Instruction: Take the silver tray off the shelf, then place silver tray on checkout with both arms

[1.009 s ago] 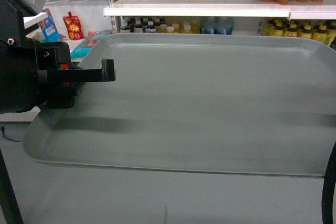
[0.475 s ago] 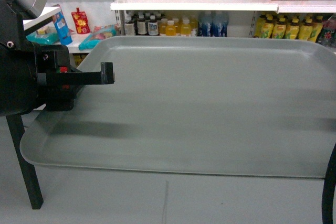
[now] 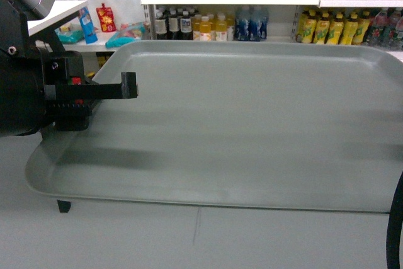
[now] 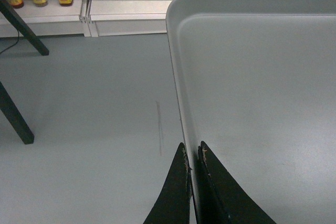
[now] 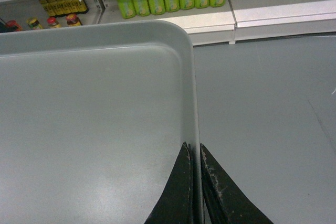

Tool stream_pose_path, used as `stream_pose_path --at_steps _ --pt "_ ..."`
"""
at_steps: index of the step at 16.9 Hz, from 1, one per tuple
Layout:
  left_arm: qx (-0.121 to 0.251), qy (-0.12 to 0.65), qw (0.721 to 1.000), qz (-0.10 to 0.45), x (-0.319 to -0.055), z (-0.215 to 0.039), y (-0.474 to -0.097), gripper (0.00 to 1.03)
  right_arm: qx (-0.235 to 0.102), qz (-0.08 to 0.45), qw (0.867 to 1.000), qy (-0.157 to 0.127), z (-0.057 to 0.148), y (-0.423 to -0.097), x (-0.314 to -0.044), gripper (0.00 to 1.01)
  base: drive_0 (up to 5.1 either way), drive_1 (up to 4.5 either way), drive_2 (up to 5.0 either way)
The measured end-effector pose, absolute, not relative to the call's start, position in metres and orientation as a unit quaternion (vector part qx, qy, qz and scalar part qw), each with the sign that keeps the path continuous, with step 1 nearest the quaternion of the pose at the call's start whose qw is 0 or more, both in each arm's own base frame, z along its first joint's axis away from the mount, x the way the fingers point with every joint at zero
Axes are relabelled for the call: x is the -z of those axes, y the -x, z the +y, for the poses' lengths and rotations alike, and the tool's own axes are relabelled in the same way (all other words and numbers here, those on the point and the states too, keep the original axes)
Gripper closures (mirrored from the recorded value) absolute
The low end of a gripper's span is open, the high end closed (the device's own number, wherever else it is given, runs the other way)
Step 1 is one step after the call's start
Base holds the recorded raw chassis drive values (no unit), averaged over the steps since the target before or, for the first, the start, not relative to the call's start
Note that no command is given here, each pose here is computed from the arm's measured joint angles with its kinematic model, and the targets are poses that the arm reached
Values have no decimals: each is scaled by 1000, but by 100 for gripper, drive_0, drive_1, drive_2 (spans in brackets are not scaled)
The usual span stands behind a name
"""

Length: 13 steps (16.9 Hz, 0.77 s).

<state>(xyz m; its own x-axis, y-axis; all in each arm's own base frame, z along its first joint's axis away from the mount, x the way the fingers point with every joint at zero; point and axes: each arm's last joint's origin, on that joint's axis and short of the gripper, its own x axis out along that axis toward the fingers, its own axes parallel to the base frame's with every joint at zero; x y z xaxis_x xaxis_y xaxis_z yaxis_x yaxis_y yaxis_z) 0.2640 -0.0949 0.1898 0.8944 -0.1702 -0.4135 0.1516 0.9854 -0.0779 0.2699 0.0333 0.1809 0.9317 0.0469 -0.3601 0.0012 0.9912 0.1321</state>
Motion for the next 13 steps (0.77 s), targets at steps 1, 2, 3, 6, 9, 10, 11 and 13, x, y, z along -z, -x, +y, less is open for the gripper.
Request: stream_pose_path --at_steps 1,2,3,6,9,10,11,13 --pt "83 22 973 213 -190 -95 -264 100 -11 184 981 -65 33 -270 -181 99 1 -403 406" --pt "83 22 973 213 -190 -95 -264 100 -11 184 981 -65 33 -270 -181 99 1 -403 406" --pt "82 21 973 216 -189 -95 -264 100 -12 186 980 -65 33 -270 -181 99 1 -403 406" --pt "82 21 973 216 -189 -95 -264 100 -11 187 980 -65 33 -270 -180 99 1 -403 406" --pt "79 20 972 219 -189 -94 -263 100 -10 192 979 -64 33 -269 -179 99 1 -403 406" --pt "80 21 974 213 -190 -95 -263 100 -11 186 980 -65 33 -269 -181 99 1 -403 406" --pt "82 22 974 210 -191 -95 -263 100 -10 182 981 -65 33 -269 -181 99 1 -403 406" --pt "83 21 973 215 -190 -95 -263 100 -11 186 980 -65 33 -269 -181 99 1 -403 406"
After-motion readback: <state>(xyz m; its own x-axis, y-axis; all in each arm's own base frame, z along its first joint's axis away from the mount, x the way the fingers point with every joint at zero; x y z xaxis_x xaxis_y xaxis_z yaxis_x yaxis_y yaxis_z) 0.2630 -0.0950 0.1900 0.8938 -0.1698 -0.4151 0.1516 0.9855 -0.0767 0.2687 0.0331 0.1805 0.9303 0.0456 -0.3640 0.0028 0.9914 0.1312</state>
